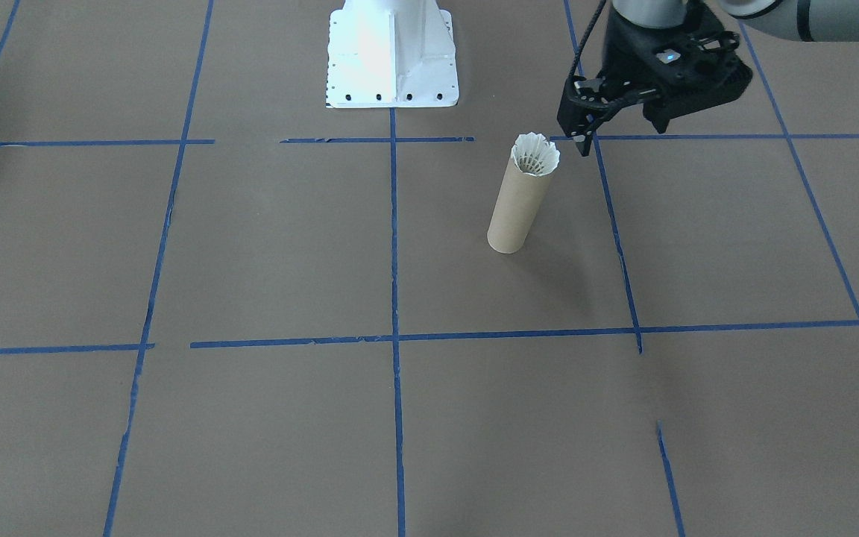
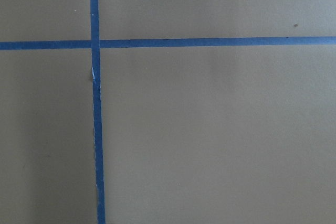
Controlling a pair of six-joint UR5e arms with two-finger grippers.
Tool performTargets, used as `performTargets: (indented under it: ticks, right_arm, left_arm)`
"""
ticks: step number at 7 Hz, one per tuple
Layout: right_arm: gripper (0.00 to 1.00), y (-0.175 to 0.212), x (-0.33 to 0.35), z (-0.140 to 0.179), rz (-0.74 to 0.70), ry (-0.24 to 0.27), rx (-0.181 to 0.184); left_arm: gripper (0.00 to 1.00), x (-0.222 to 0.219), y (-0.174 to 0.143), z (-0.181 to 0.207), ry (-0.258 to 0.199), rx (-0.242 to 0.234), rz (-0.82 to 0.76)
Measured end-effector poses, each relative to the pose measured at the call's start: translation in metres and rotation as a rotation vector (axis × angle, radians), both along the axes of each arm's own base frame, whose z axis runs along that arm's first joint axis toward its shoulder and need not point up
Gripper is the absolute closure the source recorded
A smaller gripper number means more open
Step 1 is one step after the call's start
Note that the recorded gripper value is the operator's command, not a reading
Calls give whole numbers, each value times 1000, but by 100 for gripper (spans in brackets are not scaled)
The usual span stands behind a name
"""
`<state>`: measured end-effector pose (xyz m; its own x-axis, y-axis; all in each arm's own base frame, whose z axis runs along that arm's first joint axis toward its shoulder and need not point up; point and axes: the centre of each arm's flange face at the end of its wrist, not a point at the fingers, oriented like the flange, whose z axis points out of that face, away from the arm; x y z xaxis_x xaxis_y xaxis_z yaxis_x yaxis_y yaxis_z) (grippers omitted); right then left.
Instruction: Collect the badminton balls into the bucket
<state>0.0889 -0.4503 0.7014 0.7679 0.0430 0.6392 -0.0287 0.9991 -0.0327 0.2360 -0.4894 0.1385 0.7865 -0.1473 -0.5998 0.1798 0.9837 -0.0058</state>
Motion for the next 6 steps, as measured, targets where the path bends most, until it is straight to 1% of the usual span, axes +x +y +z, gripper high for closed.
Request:
performTargets:
  ticks: [1,2,3,4,5,6]
  right_arm:
    - [0,0,0,0,0,0,-1]
    - [0,0,0,0,0,0,-1]
    - [0,0,0,0,0,0,-1]
    - [0,0,0,0,0,0,-1]
    - [0,0,0,0,0,0,0]
    - [0,0,0,0,0,0,0]
  left_arm:
    - [0,-29,-12,23,-25,64,57]
    - [0,-63,-27,55,-52,118,112]
    - [0,-100,-41,97,-73,160,164]
    - [0,-140,-50,148,-90,198,227]
    - [0,-179,-54,194,-109,225,278]
    - [0,-217,-52,240,-106,222,309]
